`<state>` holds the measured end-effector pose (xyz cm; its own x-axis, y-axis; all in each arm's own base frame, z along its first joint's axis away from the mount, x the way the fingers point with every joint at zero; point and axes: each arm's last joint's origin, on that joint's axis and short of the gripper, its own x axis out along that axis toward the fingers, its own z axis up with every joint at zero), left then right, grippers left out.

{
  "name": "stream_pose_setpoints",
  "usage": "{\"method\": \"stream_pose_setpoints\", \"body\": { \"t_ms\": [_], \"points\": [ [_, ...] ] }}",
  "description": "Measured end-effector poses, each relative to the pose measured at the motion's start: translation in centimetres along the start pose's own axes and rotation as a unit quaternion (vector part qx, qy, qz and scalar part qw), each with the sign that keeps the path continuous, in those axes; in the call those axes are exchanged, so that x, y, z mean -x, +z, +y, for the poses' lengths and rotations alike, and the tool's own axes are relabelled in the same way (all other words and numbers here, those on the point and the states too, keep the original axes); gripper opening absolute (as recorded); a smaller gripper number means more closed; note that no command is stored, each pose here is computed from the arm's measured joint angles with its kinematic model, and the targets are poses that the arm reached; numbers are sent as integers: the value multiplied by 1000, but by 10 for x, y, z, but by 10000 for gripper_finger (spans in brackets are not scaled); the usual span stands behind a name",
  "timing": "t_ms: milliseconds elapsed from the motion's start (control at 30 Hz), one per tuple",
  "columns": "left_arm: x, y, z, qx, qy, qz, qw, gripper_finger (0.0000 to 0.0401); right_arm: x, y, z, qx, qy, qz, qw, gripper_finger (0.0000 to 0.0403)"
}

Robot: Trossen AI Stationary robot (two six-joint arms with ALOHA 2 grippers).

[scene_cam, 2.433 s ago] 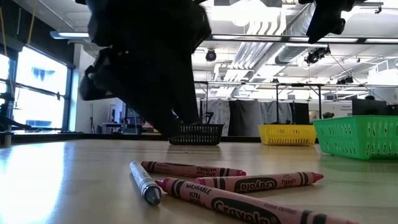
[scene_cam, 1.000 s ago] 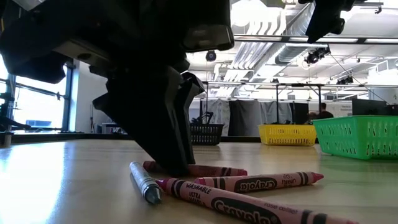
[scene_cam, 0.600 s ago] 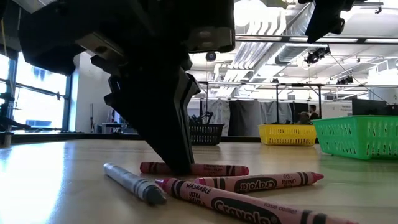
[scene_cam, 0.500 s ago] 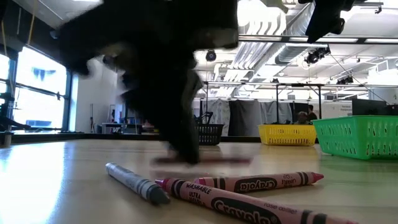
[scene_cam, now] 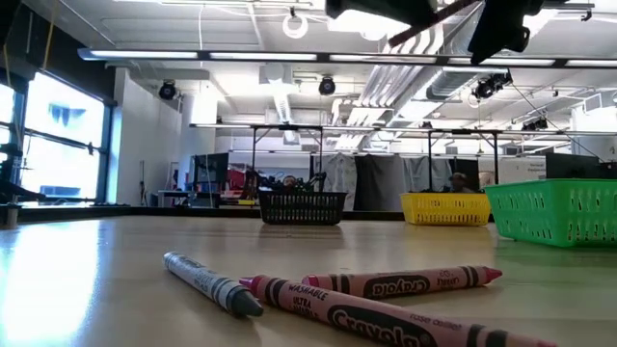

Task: Sort crayons
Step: Put the pink crayon into the green basket

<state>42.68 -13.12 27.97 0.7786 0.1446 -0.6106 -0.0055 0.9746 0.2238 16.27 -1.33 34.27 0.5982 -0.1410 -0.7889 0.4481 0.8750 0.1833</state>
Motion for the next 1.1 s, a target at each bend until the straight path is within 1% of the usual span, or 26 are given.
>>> {"method": "stream_pose_setpoints", "body": {
  "t_ms": [133, 200, 300, 400, 500, 533, 600, 667, 733, 833, 900, 1033, 1100],
  "points": [
    [8, 28, 24, 39, 29, -59, 997, 0, 0, 5, 3, -8, 13, -28, 999, 129],
    [8, 34, 36, 55, 54, -77, 994, 0, 0, 9, 4, -9, 20, -44, 999, 129],
    [7, 39, 50, 67, 93, -80, 990, 0, 1, 12, 6, -11, 35, -61, 997, 129],
    [9, 45, 63, 102, 121, -95, 983, 0, 1, 12, 6, -22, 44, -55, 997, 129],
    [7, 43, 71, 133, 146, -92, 976, 0, 1, 11, 6, -31, 40, -49, 998, 129],
    [6, 42, 74, 141, 156, -91, 973, 0, 1, 10, 6, -30, 39, -47, 998, 129],
    [5, 42, 79, 157, 170, -93, 968, 0, 0, 9, 5, -10, 38, -41, 998, 129],
    [4, 41, 83, 169, 174, -92, 966, 0, 0, 9, 5, 0, 34, -42, 999, 129],
    [3, 40, 88, 171, 179, -88, 965, 0, 0, 9, 4, -1, 17, -49, 999, 129],
    [1, 39, 94, 164, 187, -83, 965, 0, 0, 10, 3, -9, 7, -53, 999, 129],
    [0, 39, 99, 158, 191, -80, 965, 0, 0, 10, 3, -4, 5, -54, 998, 129],
    [-3, 38, 107, 143, 172, -73, 972, 0, 0, 11, 3, -26, -5, -64, 998, 129],
    [-4, 37, 109, 137, 163, -71, 975, 0, 0, 12, 3, -27, -11, -70, 997, 129]
  ]
}}
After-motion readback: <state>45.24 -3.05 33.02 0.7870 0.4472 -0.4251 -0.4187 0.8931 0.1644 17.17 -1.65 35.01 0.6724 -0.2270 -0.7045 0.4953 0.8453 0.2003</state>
